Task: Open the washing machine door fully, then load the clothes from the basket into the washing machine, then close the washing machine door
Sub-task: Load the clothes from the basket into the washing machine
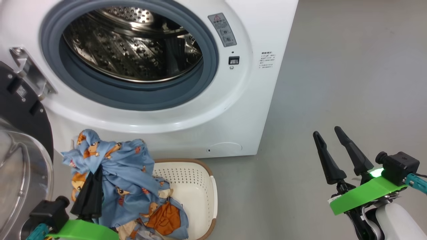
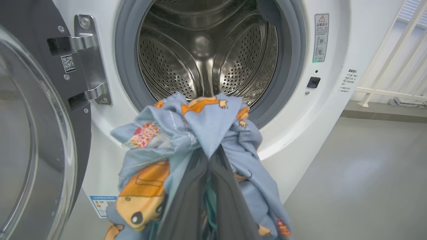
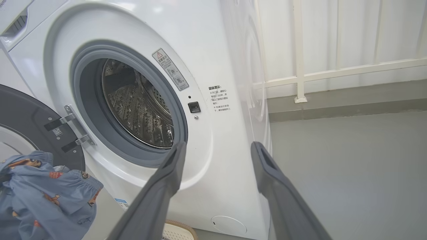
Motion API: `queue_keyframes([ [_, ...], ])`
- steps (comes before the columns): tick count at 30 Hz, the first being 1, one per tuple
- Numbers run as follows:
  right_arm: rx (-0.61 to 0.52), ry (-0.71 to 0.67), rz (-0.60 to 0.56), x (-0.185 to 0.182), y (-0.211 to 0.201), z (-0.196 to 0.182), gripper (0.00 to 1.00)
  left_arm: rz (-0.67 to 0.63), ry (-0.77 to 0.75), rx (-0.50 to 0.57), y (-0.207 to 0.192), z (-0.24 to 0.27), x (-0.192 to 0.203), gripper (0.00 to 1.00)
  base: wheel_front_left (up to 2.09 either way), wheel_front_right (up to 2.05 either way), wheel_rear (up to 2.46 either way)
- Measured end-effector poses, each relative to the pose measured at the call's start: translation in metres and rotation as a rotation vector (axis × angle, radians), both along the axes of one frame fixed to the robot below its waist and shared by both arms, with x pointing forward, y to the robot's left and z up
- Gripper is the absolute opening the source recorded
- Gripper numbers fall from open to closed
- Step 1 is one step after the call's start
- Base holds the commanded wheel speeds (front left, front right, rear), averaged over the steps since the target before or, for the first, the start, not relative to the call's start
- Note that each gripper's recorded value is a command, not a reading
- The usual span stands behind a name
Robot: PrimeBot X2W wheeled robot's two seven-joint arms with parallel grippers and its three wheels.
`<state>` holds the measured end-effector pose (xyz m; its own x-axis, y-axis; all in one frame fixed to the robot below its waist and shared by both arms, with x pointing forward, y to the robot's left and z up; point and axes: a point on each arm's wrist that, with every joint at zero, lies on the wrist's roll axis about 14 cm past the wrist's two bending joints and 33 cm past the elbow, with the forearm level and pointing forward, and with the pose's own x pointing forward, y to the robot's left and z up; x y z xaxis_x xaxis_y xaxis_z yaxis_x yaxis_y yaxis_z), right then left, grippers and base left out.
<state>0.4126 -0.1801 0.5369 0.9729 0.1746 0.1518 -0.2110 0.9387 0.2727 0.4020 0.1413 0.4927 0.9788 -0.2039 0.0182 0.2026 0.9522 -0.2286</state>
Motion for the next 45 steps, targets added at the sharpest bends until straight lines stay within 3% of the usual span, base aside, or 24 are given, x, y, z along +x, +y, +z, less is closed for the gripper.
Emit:
queue_keyframes([
  [16, -0.011, -0.005, -0.026, -0.015, -0.011, 0.003, 1.0, 0.012, -0.088, -0.012, -0.002, 0.031, -0.009, 0.0, 0.0, 0.0, 0.0],
  [36, -0.037, 0.013, -0.04, -0.014, -0.019, -0.003, 1.0, -0.004, -0.08, -0.017, -0.008, 0.028, -0.013, 0.0, 0.0, 0.0, 0.0],
  [45, -0.039, 0.036, -0.038, -0.013, -0.018, -0.012, 1.0, -0.032, -0.105, -0.018, -0.018, 0.036, 0.003, 0.0, 0.0, 0.0, 0.0],
])
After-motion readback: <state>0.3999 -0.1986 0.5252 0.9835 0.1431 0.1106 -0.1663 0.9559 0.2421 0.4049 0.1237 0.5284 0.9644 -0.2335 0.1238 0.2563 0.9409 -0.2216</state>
